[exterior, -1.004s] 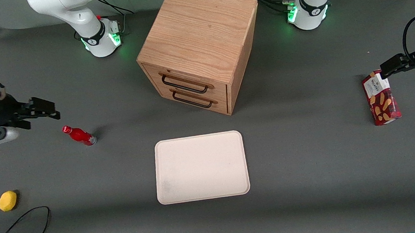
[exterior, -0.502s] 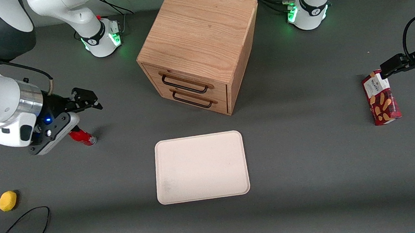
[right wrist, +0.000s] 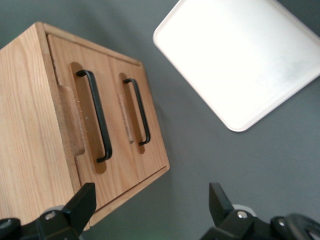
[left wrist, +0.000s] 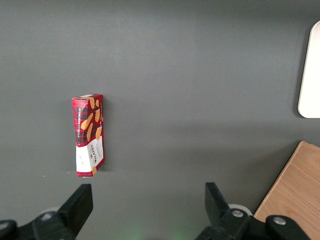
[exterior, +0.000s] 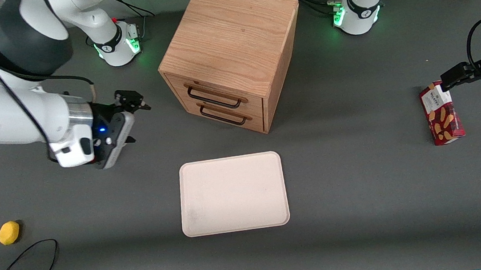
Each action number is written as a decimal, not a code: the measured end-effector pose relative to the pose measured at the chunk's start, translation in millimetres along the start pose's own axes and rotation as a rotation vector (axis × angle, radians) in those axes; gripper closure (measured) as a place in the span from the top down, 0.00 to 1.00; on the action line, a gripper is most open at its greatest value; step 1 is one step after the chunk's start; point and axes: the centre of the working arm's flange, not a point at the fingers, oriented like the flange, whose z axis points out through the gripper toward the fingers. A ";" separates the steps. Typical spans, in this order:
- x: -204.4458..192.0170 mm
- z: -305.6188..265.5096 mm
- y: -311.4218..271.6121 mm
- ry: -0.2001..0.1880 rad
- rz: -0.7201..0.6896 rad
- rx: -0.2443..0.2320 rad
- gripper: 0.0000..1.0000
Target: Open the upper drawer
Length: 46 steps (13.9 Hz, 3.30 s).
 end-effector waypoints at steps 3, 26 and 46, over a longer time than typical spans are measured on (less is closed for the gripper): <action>19.1 27.7 -19.8 -0.052 -0.044 -0.017 1.00; 67.1 180.9 -42.1 -0.215 -0.160 0.184 1.00; 71.0 208.5 -43.1 -0.192 -0.154 0.161 1.00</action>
